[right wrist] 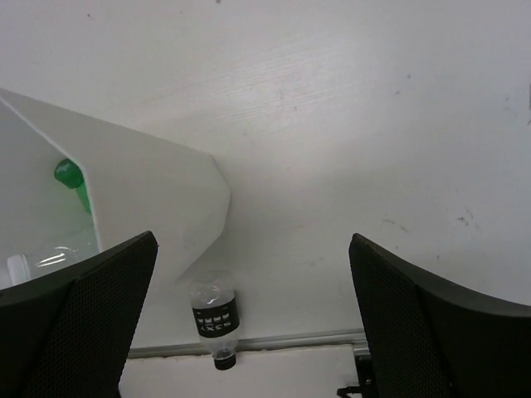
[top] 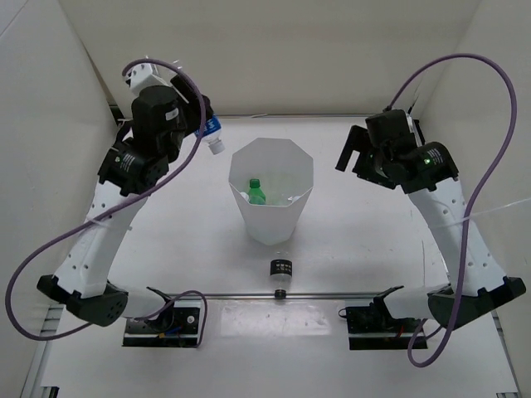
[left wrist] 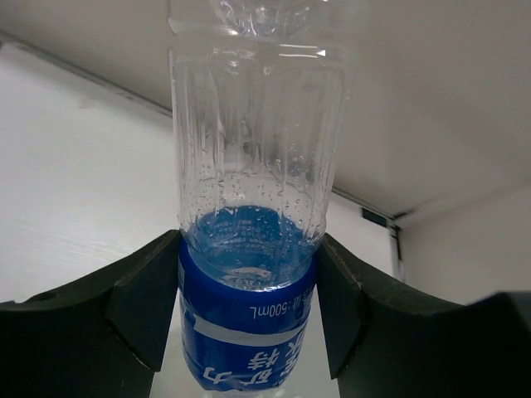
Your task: Put the plastic bottles in the bin
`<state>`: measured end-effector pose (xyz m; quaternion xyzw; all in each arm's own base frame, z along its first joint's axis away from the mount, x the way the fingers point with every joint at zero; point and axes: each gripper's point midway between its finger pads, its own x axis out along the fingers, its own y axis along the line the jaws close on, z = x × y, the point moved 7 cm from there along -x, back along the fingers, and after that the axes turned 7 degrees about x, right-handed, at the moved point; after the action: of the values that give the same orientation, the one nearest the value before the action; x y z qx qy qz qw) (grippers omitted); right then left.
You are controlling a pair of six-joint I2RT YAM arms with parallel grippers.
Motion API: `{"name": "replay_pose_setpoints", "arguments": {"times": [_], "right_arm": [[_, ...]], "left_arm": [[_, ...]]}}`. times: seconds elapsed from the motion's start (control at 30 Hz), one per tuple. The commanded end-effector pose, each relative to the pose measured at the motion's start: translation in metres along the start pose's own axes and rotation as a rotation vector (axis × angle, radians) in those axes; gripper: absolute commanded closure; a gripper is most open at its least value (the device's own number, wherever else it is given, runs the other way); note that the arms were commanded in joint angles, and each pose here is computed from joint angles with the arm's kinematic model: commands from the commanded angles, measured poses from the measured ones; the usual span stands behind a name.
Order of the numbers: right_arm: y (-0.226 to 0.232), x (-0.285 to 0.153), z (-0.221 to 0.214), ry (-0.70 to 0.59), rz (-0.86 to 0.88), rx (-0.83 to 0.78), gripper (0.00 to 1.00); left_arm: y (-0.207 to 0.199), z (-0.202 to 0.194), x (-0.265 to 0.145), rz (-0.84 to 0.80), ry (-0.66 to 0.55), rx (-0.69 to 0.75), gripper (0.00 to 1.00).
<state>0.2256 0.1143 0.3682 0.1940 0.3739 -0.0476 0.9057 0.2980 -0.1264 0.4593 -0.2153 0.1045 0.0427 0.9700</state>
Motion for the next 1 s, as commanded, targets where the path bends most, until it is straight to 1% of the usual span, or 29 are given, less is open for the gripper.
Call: {"name": "replay_pose_setpoints", "arguments": {"times": [0.0, 0.03, 0.1, 0.13, 0.17, 0.23, 0.27, 0.3, 0.33, 0.37, 0.4, 0.43, 0.5, 0.53, 0.6, 0.63, 0.67, 0.7, 0.73, 0.77, 0.8, 0.83, 0.87, 0.9, 0.97], "right_arm": [[-0.002, 0.000, -0.002, 0.049, 0.071, 0.125, 0.00], [-0.009, 0.004, -0.006, 0.077, 0.062, 0.141, 0.00], [-0.015, 0.010, -0.011, 0.109, 0.056, 0.174, 0.00], [-0.019, 0.011, -0.012, 0.112, 0.054, 0.215, 0.00], [-0.024, 0.019, -0.025, 0.178, 0.052, 0.219, 0.00], [-0.031, 0.027, -0.032, 0.231, 0.067, 0.268, 0.00], [-0.033, 0.029, -0.039, 0.267, 0.089, 0.282, 0.00], [-0.038, 0.038, -0.052, 0.322, 0.091, 0.296, 0.00], [-0.040, 0.042, -0.059, 0.370, 0.093, 0.316, 0.00], [-0.039, 0.040, -0.067, 0.417, 0.120, 0.322, 0.00], [-0.040, 0.040, -0.071, 0.423, 0.131, 0.331, 0.00], [-0.044, 0.045, -0.078, 0.433, 0.122, 0.332, 0.00], [-0.046, 0.035, -0.083, 0.400, 0.160, 0.322, 0.00], [-0.043, 0.033, -0.084, 0.357, 0.205, 0.278, 0.00], [-0.050, 0.028, -0.100, 0.300, 0.261, 0.214, 0.00], [-0.046, 0.029, -0.106, 0.268, 0.324, 0.170, 0.00], [-0.048, 0.023, -0.115, 0.248, 0.389, 0.145, 0.00], [-0.060, 0.040, -0.145, 0.316, 0.379, 0.133, 0.00], [-0.060, 0.042, -0.162, 0.344, 0.439, 0.106, 0.00], [-0.056, 0.037, -0.164, 0.276, 0.558, 0.086, 0.00], [-0.057, 0.038, -0.174, 0.256, 0.587, 0.061, 0.00], [-0.067, 0.049, -0.190, 0.255, 0.576, 0.052, 0.00], [-0.064, 0.045, -0.188, 0.165, 0.662, 0.044, 0.00], [-0.065, 0.048, -0.196, 0.152, 0.691, 0.029, 0.00], [-0.069, 0.059, -0.213, 0.149, 0.718, 0.045, 0.00]], "left_arm": [[-0.032, -0.004, -0.015, -0.164, 0.012, 0.037, 0.28], [-0.046, -0.017, -0.021, -0.211, 0.044, 0.067, 0.28], [-0.062, -0.035, -0.023, -0.256, 0.078, 0.106, 0.28], [-0.067, -0.046, -0.024, -0.266, 0.094, 0.154, 0.27], [-0.078, -0.057, -0.032, -0.300, 0.113, 0.182, 0.27], [-0.089, -0.068, -0.032, -0.319, 0.123, 0.218, 0.26], [-0.094, -0.075, -0.035, -0.329, 0.128, 0.255, 0.22], [-0.095, -0.072, -0.036, -0.334, 0.119, 0.259, 0.20], [-0.099, -0.078, -0.036, -0.343, 0.132, 0.270, 0.16], [-0.099, -0.078, -0.036, -0.344, 0.129, 0.286, 0.09], [-0.100, -0.080, -0.039, -0.355, 0.131, 0.301, 0.00], [-0.099, -0.076, -0.042, -0.359, 0.123, 0.294, 0.00], [-0.094, -0.066, -0.051, -0.353, 0.098, 0.292, 0.00], [-0.090, -0.056, -0.053, -0.325, 0.064, 0.276, 0.00], [-0.077, -0.034, -0.065, -0.293, 0.002, 0.257, 0.00], [-0.070, -0.028, -0.068, -0.267, -0.017, 0.250, 0.00], [-0.057, -0.014, -0.076, -0.218, -0.065, 0.223, 0.00], [-0.049, -0.011, -0.079, -0.189, -0.077, 0.222, 0.00], [-0.040, -0.006, -0.081, -0.154, -0.098, 0.213, 0.00], [-0.027, -0.007, -0.082, -0.099, -0.103, 0.230, 0.00], [-0.014, -0.008, -0.088, -0.074, -0.102, 0.242, 0.00], [-0.003, -0.008, -0.089, -0.034, -0.104, 0.241, 0.00], [0.008, -0.009, -0.091, 0.020, -0.107, 0.241, 0.00], [0.026, -0.014, -0.099, 0.062, -0.080, 0.271, 0.00], [0.044, -0.018, -0.106, 0.116, -0.069, 0.238, 0.00]]}}
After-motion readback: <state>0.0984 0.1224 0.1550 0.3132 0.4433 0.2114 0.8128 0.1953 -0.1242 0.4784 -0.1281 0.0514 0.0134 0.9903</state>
